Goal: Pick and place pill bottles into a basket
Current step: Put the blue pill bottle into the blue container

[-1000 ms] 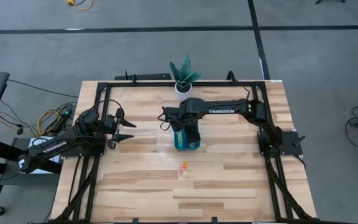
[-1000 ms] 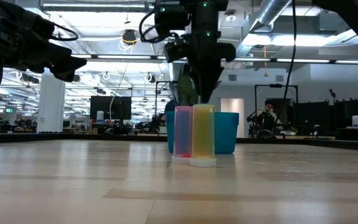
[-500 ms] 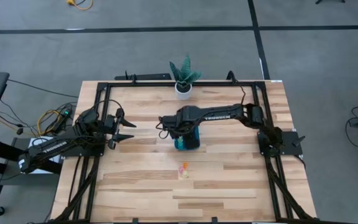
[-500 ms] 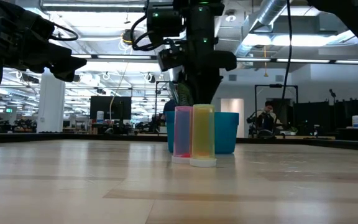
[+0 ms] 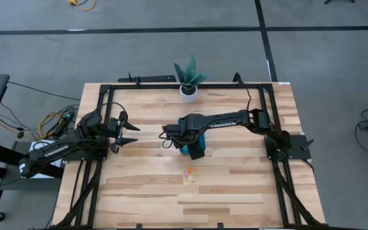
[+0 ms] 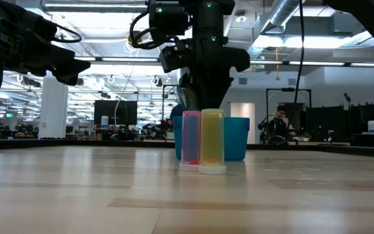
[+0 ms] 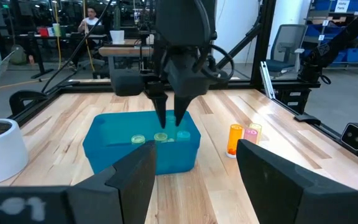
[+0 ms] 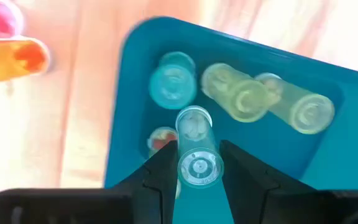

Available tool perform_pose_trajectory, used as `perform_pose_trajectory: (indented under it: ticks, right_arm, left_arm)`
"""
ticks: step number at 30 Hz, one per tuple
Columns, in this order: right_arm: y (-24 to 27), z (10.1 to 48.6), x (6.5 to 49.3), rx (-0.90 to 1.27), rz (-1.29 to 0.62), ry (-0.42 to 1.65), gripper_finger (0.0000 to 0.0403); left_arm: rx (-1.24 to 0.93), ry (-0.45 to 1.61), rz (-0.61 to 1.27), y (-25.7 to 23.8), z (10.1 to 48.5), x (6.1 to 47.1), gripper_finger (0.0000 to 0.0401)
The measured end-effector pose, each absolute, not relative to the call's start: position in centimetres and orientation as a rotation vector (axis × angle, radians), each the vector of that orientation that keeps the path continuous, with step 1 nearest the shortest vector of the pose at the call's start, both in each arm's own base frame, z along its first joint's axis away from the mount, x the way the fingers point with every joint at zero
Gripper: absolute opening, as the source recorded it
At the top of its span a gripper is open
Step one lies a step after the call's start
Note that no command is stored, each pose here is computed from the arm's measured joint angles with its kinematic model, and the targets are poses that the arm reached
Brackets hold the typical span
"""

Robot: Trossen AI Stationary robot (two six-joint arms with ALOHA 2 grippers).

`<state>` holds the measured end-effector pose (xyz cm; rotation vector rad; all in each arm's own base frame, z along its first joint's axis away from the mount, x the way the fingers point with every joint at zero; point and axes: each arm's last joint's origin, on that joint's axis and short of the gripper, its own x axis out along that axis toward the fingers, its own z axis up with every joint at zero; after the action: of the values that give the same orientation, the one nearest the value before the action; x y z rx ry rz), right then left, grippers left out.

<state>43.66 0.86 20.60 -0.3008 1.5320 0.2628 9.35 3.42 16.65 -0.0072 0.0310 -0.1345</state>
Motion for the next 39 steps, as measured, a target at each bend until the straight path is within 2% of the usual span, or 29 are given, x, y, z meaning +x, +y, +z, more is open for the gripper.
perform_pose_trajectory:
  ticks: [23, 33, 39]
  right_arm:
    - [1.29, 20.64, 43.65, -0.253, 0.329, 1.517, 0.0104]
    - [1.29, 20.66, 43.65, -0.255, 0.330, 1.515, 0.0137]
    - [1.29, 20.68, 43.64, -0.255, 0.330, 1.515, 0.0143]
  left_arm:
    - [-0.007, 0.031, -0.134, 3.43, 16.65, 9.35, 0.0213]
    - [-0.007, 0.031, -0.134, 3.43, 16.65, 9.35, 0.0213]
    - [-0.007, 0.031, -0.134, 3.42, 16.65, 9.35, 0.0213]
